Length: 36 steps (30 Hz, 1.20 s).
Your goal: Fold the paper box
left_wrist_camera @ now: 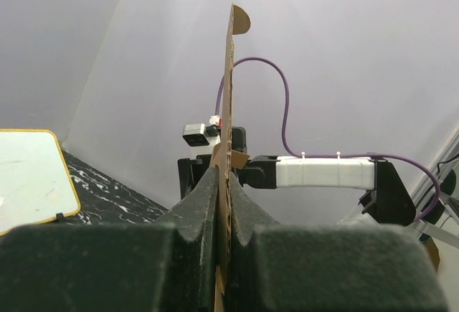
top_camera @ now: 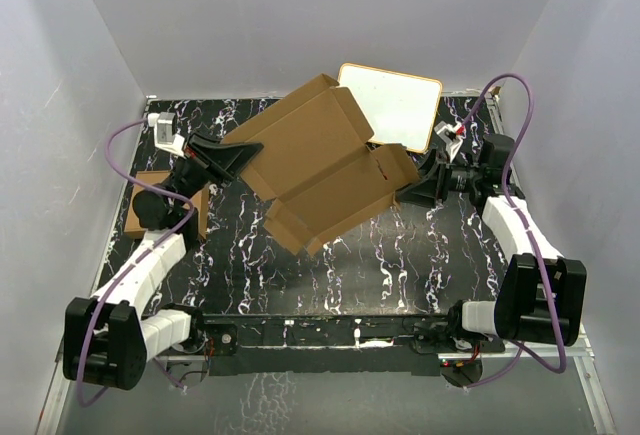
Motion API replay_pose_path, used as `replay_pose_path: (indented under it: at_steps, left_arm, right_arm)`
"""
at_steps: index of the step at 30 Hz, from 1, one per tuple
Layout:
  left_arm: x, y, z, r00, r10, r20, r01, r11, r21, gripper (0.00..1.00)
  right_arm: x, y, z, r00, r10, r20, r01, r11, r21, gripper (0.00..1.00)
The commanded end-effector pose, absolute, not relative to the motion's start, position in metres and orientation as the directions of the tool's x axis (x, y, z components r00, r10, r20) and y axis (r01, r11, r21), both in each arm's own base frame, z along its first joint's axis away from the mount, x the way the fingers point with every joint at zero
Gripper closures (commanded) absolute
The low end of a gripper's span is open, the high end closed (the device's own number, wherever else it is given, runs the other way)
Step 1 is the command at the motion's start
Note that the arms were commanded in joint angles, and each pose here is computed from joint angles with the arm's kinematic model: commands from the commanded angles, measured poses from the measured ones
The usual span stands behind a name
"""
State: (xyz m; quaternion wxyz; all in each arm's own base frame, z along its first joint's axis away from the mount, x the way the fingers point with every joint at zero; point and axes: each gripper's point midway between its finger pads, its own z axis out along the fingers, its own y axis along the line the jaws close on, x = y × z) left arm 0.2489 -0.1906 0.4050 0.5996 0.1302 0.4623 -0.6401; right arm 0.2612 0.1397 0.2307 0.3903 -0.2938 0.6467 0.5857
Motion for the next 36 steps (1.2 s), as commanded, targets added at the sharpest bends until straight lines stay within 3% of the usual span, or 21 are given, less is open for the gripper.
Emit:
replay_pose_path:
  at_steps: [1,9,12,24,28,36]
  left_arm:
    - [0.247,-0.184,0.439,-0.164,-0.671,-0.724,0.927,0.146,-0.345,1.0]
    - [0.254,-0.184,0.453,-0.205,-0.675,-0.709,0.944,0.054,-0.325,1.0]
    - [0.255,-0.185,0.456,-0.216,-0.674,-0.706,0.947,0.032,-0.319,1.0]
    - [0.261,-0.185,0.457,-0.202,-0.678,-0.707,0.948,0.046,-0.315,1.0]
    - [0.264,-0.185,0.458,-0.2,-0.681,-0.705,0.948,0.048,-0.315,1.0]
    - [0.27,-0.186,0.456,-0.197,-0.674,-0.712,0.947,0.058,-0.316,1.0]
  right_arm:
    - [0.254,0.141,0.265,-0.409,0.057,-0.911,-0.911,0.036,0.411,0.43]
    - [0.252,0.143,0.269,-0.399,0.059,-0.915,-0.915,0.044,0.401,0.43]
    - [0.25,0.147,0.27,-0.396,0.052,-0.917,-0.917,0.036,0.398,0.48]
    - [0.241,0.161,0.27,-0.427,0.031,-0.904,-0.904,-0.02,0.427,0.53]
    - [0.24,0.162,0.267,-0.431,0.027,-0.902,-0.903,-0.018,0.43,0.6]
    - [0.237,0.162,0.268,-0.435,0.026,-0.9,-0.9,-0.041,0.434,0.86]
